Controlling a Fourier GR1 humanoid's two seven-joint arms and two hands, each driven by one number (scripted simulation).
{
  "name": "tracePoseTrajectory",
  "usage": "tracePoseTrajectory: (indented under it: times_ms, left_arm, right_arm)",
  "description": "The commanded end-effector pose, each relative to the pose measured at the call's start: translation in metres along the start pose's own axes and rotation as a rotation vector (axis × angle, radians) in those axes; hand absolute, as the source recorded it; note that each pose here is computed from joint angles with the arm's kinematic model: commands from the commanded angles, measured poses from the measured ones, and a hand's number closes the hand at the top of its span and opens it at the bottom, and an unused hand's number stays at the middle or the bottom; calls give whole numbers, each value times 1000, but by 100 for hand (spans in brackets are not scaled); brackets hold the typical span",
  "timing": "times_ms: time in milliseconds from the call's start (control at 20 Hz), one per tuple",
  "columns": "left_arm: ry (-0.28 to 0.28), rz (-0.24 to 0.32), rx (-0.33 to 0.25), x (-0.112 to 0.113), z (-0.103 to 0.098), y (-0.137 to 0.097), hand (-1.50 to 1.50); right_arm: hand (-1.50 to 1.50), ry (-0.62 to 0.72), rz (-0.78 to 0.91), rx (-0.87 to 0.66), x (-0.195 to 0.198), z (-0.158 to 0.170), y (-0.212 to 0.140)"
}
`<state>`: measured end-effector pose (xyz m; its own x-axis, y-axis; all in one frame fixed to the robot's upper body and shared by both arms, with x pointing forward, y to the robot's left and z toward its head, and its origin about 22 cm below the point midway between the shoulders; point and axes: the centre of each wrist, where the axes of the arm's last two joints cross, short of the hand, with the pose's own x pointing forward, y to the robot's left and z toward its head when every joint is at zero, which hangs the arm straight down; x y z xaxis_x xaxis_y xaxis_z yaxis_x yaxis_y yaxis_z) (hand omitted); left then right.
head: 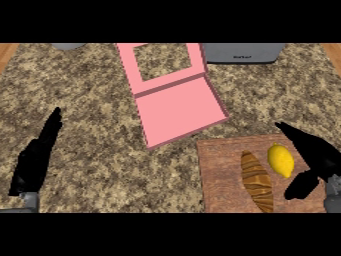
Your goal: Pick the lemon from the cutting board and place it in the cardboard box
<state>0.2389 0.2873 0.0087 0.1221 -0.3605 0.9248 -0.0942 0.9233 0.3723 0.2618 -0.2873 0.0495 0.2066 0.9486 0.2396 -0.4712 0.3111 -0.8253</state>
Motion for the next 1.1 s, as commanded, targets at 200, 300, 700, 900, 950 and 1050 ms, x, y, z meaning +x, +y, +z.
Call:
tracePoseTrajectory:
  times_ms: [200, 300, 700, 900, 950, 1050]
  left_arm:
    - [-9, -2, -4, 15, 12, 4, 0]
    - [-7, -2, 6, 1, 17, -21, 0]
    - [-9, 9, -11, -3, -7, -10, 0]
    - [7, 1, 6, 2, 4, 4, 0]
    - [-13, 8, 8, 1, -2, 6, 0]
    - [-6, -3, 12, 10, 6, -13, 0]
  right_arm:
    - [-150, 7, -2, -2, 2, -7, 11]
    - [-150, 0, 0, 15, -1, -9, 17]
    - [-150, 5, 7, 51, -11, -34, 23]
    - [150, -34, 45, -2, 5, -16, 33]
    - [150, -20, 86, -45, -12, -36, 22]
    - [150, -21, 112, -153, 10, -21, 25]
